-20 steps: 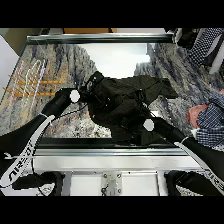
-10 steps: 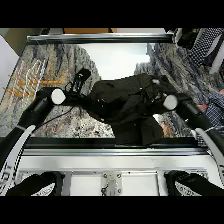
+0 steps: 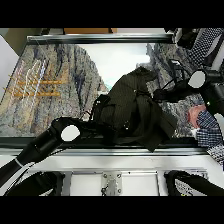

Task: Fold the clothes and pants, and hang the long-sleeved shirts on hangers.

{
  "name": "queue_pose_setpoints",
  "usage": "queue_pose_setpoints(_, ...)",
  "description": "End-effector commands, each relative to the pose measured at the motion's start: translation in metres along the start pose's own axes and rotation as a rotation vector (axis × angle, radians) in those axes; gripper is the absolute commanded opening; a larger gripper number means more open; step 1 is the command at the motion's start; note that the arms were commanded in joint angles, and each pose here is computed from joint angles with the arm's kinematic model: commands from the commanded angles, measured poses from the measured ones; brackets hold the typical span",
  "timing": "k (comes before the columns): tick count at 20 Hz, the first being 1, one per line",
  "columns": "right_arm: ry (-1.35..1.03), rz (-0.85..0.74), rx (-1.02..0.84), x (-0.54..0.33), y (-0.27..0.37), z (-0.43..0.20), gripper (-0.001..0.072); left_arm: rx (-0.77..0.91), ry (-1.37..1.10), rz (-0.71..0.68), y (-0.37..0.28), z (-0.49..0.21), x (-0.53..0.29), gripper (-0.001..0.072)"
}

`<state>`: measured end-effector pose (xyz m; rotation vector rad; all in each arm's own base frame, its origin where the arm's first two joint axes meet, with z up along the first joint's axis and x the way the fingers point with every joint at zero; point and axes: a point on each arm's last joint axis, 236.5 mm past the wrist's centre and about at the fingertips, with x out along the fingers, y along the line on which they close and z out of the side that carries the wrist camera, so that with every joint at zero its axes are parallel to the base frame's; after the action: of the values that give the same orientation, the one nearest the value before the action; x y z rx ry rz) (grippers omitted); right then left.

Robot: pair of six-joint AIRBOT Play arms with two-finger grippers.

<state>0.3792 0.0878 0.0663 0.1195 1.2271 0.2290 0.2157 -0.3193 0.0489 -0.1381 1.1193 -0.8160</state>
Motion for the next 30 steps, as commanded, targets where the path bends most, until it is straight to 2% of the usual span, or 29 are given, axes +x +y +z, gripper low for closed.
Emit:
queue_pose_setpoints(1, 0.014, 0.005, -0.016, -0.003, -0.004, -0.002, 0.0510, -0.096, -0.005, 0.015, 0.009, 0.002, 0.017, 0.0017)
queue_pose_setpoints(4, 0.037, -0.040, 0.055, -0.021, -0.034, -0.034, 0.0511, -0.132, 0.040, 0.046, 0.027, -0.004, 0.026, 0.0017)
queue_pose_setpoints(7, 0.112, -0.041, 0.289, -0.006, -0.063, -0.104, 0.0511, -0.137, 0.057, 0.055, 0.030, -0.008, 0.031, 0.0017)
queue_pose_setpoints(11, 0.096, 0.169, 0.625, 0.048, -0.046, -0.151, 0.0511, -0.139, 0.061, 0.058, 0.032, -0.008, 0.033, 0.0017)
queue_pose_setpoints(14, 0.041, 0.225, 0.777, 0.084, -0.041, -0.159, 0.0516, -0.139, 0.065, 0.058, 0.032, -0.009, 0.033, 0.0017)
queue_pose_setpoints(17, 0.015, 0.206, 0.803, 0.102, -0.046, -0.160, 0.0516, -0.139, 0.062, 0.058, 0.032, -0.009, 0.033, 0.0017)
queue_pose_setpoints(24, -0.073, 0.310, 0.742, 0.121, -0.020, -0.128, 0.0509, -0.138, 0.063, 0.058, 0.032, -0.009, 0.033, 0.0017)
queue_pose_setpoints(25, -0.085, 0.322, 0.732, 0.120, -0.018, -0.125, 0.0416, -0.138, 0.063, 0.058, 0.032, -0.009, 0.033, 0.0017)
queue_pose_setpoints(26, -0.097, 0.327, 0.721, 0.119, -0.017, -0.121, 0.0260, -0.138, 0.062, 0.058, 0.032, -0.009, 0.033, 0.0017)
queue_pose_setpoints(28, -0.118, 0.331, 0.703, 0.114, -0.018, -0.112, 0.0218, -0.138, 0.062, 0.059, 0.032, -0.009, 0.033, 0.0017)
queue_pose_setpoints(29, -0.131, 0.337, 0.677, 0.111, -0.016, -0.105, 0.0090, -0.138, 0.061, 0.059, 0.032, -0.008, 0.033, 0.0017)
queue_pose_setpoints(30, -0.147, 0.344, 0.639, 0.105, -0.015, -0.097, 0.0022, -0.138, 0.060, 0.058, 0.032, -0.008, 0.033, 0.0017)
